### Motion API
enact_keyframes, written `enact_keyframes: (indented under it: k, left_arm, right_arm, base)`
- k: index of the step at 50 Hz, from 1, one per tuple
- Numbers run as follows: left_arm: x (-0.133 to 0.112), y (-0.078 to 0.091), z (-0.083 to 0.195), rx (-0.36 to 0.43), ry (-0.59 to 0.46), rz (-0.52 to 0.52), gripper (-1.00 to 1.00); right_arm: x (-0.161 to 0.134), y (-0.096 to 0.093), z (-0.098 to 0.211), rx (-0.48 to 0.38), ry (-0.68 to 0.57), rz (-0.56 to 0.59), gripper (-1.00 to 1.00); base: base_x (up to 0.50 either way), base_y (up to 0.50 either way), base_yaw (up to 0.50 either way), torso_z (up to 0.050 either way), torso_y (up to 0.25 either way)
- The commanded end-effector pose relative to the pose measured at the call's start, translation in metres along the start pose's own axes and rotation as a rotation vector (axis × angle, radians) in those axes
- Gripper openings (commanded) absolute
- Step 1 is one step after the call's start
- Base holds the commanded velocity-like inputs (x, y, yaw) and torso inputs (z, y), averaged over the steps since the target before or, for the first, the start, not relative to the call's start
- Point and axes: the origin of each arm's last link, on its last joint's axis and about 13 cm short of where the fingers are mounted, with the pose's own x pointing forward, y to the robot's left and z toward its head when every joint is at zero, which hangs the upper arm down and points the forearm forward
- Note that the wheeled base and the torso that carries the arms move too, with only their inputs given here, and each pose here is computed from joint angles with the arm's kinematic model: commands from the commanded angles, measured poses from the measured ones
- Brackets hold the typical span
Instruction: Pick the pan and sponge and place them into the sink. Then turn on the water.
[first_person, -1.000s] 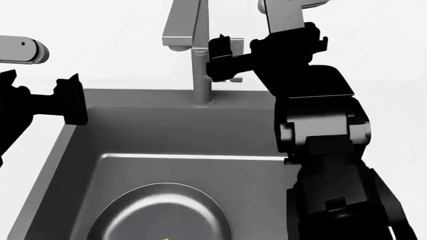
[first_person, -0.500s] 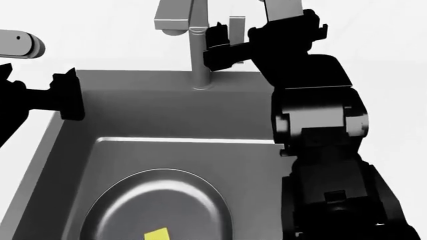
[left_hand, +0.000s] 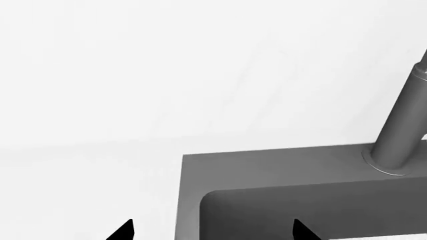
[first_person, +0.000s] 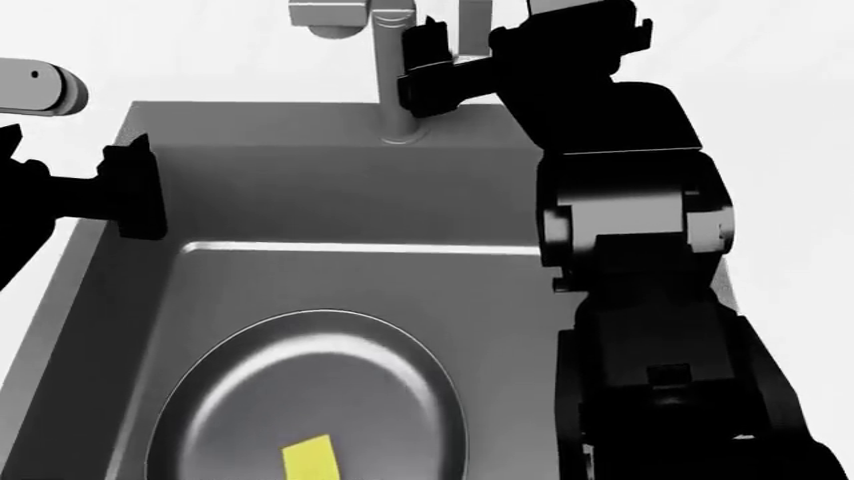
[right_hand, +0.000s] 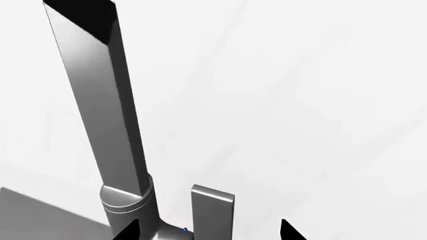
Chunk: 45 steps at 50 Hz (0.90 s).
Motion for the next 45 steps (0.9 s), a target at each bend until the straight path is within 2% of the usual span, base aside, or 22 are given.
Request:
enact_keyframes:
  k: [1,16,45]
  left_arm:
    - [0.001,-0.003,0.001,-0.019,-0.022,-0.023,1.0]
    - [0.001,-0.002,0.001,-0.019,-0.024,-0.024,1.0]
    - [0.002,-0.002,-0.003,-0.02,-0.016,-0.022,1.0]
  right_arm:
    - [0.001,0.002,0.006,-0.004,-0.015,-0.004,1.0]
    - [0.0,-0.002,0.013,0.003,-0.05,-0.045,1.0]
    - [-0.001,-0.002,0.034,-0.006,-0.076,-0.022,1.0]
  base:
    - [0.0,0.0,0.0,0.008,-0.086]
    - [0.0,0.0,0.0,0.008,-0.085]
    - [0.0,0.0,0.0,0.008,-0.053]
